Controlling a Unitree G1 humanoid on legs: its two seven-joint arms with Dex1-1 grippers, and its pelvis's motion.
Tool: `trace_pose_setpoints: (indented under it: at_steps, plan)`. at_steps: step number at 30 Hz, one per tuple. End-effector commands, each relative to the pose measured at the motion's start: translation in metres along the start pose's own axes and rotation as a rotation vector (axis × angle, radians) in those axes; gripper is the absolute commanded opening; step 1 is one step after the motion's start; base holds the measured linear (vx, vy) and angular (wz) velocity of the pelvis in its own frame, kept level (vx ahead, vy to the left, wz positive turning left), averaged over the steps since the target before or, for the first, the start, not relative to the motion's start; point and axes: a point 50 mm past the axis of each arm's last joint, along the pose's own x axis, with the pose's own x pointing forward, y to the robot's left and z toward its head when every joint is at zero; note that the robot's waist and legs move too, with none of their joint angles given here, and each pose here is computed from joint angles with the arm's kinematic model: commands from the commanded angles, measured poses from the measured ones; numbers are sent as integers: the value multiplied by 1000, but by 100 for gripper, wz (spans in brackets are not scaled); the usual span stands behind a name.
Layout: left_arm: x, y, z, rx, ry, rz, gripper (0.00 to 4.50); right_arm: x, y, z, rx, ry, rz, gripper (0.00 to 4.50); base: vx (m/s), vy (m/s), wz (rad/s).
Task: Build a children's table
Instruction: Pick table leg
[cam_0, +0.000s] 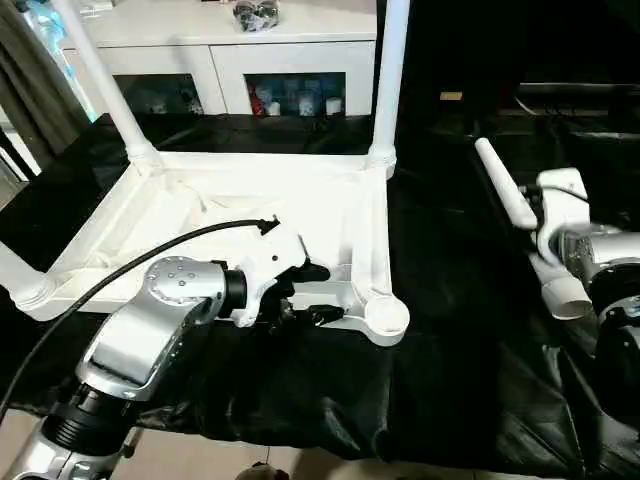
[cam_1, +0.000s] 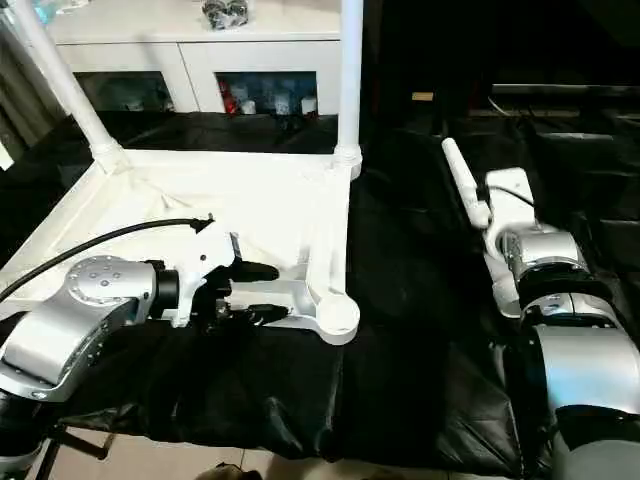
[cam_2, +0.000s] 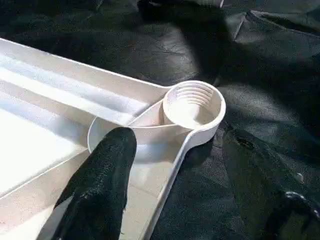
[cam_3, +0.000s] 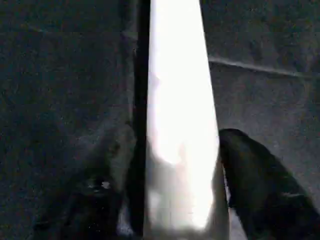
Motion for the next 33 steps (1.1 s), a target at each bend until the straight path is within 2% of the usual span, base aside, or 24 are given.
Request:
trace_pose_setpoints:
  at_steps: [1, 5, 7, 10, 16, 21, 23, 24, 26, 27, 30, 33]
  plan:
    - [-5, 2, 6, 20, -10, 11, 313, -1, -3, -3, 20, 47, 9, 245, 0, 0, 0]
    - [-3, 1, 8, 22, -19, 2, 313, -1, -5, -9, 22, 91, 30, 227, 0, 0, 0]
    - [-2, 0, 10, 25, -27, -1, 313, -2, -6, -12, 28, 108, 43, 194, 0, 0, 0]
    - [-2, 1, 11, 28, -32, 1, 313, -3, -8, -13, 34, 118, 54, 182, 0, 0, 0]
    - [-3, 3, 12, 30, -39, 13, 313, -4, -13, -14, 39, 127, 58, 178, 0, 0, 0]
    - [-3, 7, 13, 45, -60, 57, 313, -5, -18, -13, 94, 96, 28, 178, 0, 0, 0]
    - [1, 16, 19, 52, -117, 167, 313, -6, -21, -7, 164, 33, 38, 178, 0, 0, 0]
    - [1, 16, 19, 52, -117, 167, 313, -6, -21, -7, 164, 33, 38, 178, 0, 0, 0]
    - [3, 28, 27, 29, -205, 296, 313, -7, -20, 2, 249, -54, 99, 178, 0, 0, 0]
    - [3, 28, 27, 29, -205, 296, 313, -7, -20, 2, 249, -54, 99, 178, 0, 0, 0]
    - [6, 37, 39, -71, -335, 394, 313, -13, -15, 21, 417, -246, 276, 177, 0, 0, 0]
    - [11, 42, 41, -157, -370, 434, 313, -22, -6, 36, 485, -440, 466, 177, 0, 0, 0]
